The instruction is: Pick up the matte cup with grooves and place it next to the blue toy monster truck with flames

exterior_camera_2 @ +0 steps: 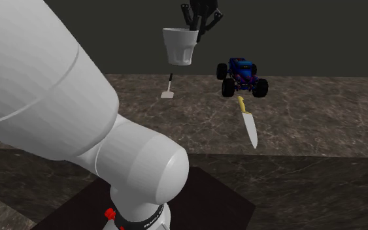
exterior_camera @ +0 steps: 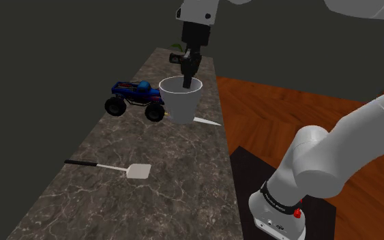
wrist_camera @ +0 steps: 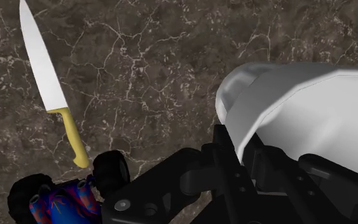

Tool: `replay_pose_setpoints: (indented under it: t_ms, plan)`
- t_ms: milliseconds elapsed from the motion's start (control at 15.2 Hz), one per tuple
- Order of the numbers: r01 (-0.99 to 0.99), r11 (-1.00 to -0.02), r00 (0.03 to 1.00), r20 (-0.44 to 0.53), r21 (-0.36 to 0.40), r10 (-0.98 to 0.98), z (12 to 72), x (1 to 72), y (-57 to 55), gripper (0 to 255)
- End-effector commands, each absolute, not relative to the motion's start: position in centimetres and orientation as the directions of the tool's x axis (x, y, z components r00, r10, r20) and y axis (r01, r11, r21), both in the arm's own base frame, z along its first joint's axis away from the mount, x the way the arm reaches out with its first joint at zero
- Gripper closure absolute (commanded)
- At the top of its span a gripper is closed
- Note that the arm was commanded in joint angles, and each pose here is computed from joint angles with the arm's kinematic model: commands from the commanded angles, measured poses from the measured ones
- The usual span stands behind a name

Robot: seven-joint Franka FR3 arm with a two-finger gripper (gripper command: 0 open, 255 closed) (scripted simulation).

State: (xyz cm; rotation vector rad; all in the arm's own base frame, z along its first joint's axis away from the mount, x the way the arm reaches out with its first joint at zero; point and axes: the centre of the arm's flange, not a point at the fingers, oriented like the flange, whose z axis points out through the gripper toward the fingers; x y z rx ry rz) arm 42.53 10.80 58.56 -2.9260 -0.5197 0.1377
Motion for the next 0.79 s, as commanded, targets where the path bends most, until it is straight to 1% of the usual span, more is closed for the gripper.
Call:
replay_pose_setpoints:
  t_ms: [0, 726]
  plan:
    - [0.334, -0.926, 0.935, -0.061, -0.179, 0.349, 58.5, 45.7, 11.3, 255]
    - [0.334, -0.926, 0.935, -0.061, -0.179, 0.349, 58.5, 59.8, 14.7, 255]
